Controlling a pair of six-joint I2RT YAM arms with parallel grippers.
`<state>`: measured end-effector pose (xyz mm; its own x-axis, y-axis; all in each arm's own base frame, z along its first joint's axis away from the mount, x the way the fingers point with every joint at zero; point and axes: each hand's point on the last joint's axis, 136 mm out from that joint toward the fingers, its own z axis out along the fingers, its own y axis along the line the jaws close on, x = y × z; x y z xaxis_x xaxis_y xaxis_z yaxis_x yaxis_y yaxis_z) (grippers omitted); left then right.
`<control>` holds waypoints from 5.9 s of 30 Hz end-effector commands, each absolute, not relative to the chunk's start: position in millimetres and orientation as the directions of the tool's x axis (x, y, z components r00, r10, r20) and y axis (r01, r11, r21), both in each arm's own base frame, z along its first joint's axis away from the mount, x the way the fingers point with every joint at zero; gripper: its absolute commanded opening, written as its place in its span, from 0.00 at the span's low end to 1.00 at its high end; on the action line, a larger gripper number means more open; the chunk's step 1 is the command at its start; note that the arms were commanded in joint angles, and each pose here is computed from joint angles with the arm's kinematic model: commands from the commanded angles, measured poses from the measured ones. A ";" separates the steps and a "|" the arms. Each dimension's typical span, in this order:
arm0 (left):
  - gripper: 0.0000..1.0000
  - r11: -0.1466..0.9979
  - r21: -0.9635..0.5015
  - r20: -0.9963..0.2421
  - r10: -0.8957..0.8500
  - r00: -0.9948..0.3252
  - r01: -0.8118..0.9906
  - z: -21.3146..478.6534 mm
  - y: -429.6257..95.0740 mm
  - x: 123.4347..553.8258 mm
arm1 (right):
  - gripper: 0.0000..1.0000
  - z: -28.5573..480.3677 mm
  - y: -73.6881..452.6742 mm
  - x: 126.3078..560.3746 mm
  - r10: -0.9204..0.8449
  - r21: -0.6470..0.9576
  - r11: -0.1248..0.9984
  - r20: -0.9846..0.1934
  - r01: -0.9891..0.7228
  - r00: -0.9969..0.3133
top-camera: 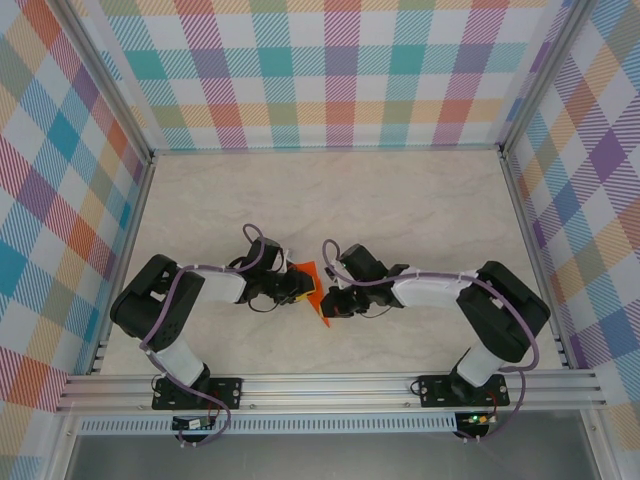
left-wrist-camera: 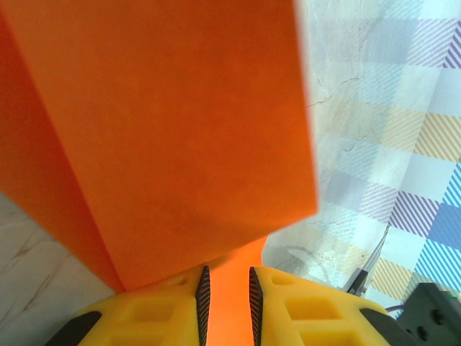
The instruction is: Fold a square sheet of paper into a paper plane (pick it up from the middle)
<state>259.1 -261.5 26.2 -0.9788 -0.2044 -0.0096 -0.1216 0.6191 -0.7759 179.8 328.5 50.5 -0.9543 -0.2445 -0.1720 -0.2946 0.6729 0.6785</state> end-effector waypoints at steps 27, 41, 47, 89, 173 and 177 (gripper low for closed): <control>0.24 0.692 -0.718 -0.151 -0.052 -0.987 0.073 51.1 -264.8 272.5 | 0.00 -2.3 298.3 166.4 -0.301 0.531 0.800 -0.049 -0.281 -0.952; 0.21 0.728 -0.678 -0.162 -0.020 -0.987 0.097 31.1 -259.4 280.7 | 0.00 -5.9 296.0 159.6 -0.315 0.534 0.799 -0.017 -0.275 -0.949; 0.21 0.741 -0.663 -0.162 -0.008 -0.987 0.103 24.6 -257.4 282.5 | 0.00 -6.9 290.8 155.6 -0.325 0.520 0.807 -0.001 -0.278 -0.946; 0.18 0.807 -0.581 -0.316 -0.339 -0.886 -0.102 70.4 -164.2 355.6 | 0.00 -28.1 271.4 152.0 -0.297 0.402 0.885 0.097 -0.235 -0.950; 0.02 0.715 -0.698 -0.133 -0.184 -0.974 -0.040 10.8 -237.5 274.5 | 0.00 43.4 327.6 192.1 -0.319 0.559 0.744 -0.184 -0.366 -0.930; 0.01 0.749 -0.660 -0.123 -0.183 -0.976 -0.057 -1.5 -230.0 270.5 | 0.00 47.9 339.3 200.0 -0.318 0.575 0.729 -0.198 -0.373 -0.927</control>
<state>279.5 -241.0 19.4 -0.9717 -0.1883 -0.1430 -0.0319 0.7036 -0.7099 190.8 322.1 31.4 -0.9443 -0.2977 -0.1404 -0.3247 0.7725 0.5457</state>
